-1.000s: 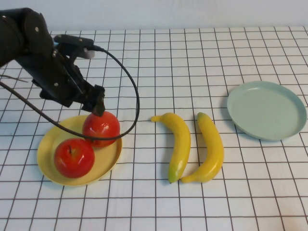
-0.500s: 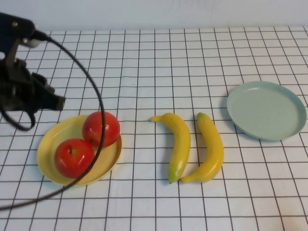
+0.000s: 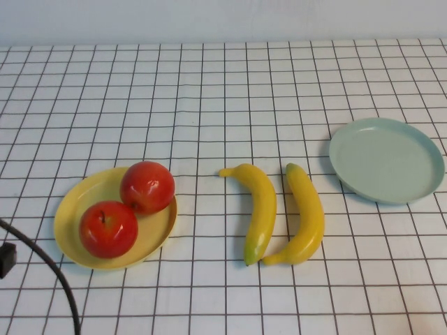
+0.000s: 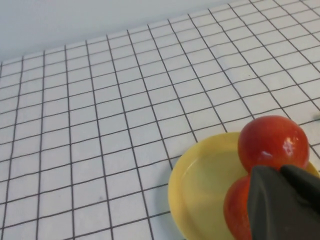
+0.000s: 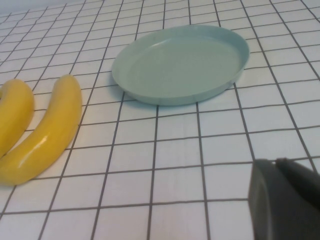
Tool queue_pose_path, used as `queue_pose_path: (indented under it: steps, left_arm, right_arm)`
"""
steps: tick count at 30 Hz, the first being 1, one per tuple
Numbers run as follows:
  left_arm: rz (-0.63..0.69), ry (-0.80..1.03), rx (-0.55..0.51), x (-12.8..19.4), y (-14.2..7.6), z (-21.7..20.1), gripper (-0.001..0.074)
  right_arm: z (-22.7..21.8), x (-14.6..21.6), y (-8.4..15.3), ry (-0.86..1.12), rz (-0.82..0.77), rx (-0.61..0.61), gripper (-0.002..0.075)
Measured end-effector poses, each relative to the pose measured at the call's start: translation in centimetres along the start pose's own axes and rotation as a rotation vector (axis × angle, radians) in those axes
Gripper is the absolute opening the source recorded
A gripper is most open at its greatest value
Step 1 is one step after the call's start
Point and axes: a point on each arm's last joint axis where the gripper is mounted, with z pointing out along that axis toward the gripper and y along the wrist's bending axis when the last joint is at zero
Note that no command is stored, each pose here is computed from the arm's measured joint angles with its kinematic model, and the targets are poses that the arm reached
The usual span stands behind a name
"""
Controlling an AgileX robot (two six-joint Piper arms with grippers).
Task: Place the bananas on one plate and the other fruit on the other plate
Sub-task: Put another type of fruit in the right plate
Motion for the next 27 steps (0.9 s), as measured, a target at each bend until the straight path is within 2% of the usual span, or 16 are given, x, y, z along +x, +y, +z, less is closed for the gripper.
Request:
queue_pose_path:
  steps: [5, 9, 17, 23, 27]
  left_arm:
    - [-0.104, 0.086, -0.079, 1.5, 0.7, -2.2, 0.0]
    - [-0.129, 0.136, -0.129, 3.0, 1.1, -3.8, 0.0]
    - [-0.051, -0.063, -0.149, 7.0, 0.5, -4.1, -0.0001]
    - [-0.13, -0.116, -0.18, 10.5, 0.0, -4.0, -0.0001]
    - [-0.138, -0.194, -0.203, 11.7, -0.4, -4.0, -0.0001]
  right_arm:
    - [0.0, 0.0, 0.0, 0.0, 0.0, 0.0, -0.0016]
    - [0.0, 0.0, 0.0, 0.0, 0.0, 0.0, -0.0016]
    - [0.0, 0.0, 0.0, 0.0, 0.0, 0.0, -0.0016]
    - [0.0, 0.0, 0.0, 0.0, 0.0, 0.0, -0.0016]
    - [0.0, 0.0, 0.0, 0.0, 0.0, 0.0, -0.0016]
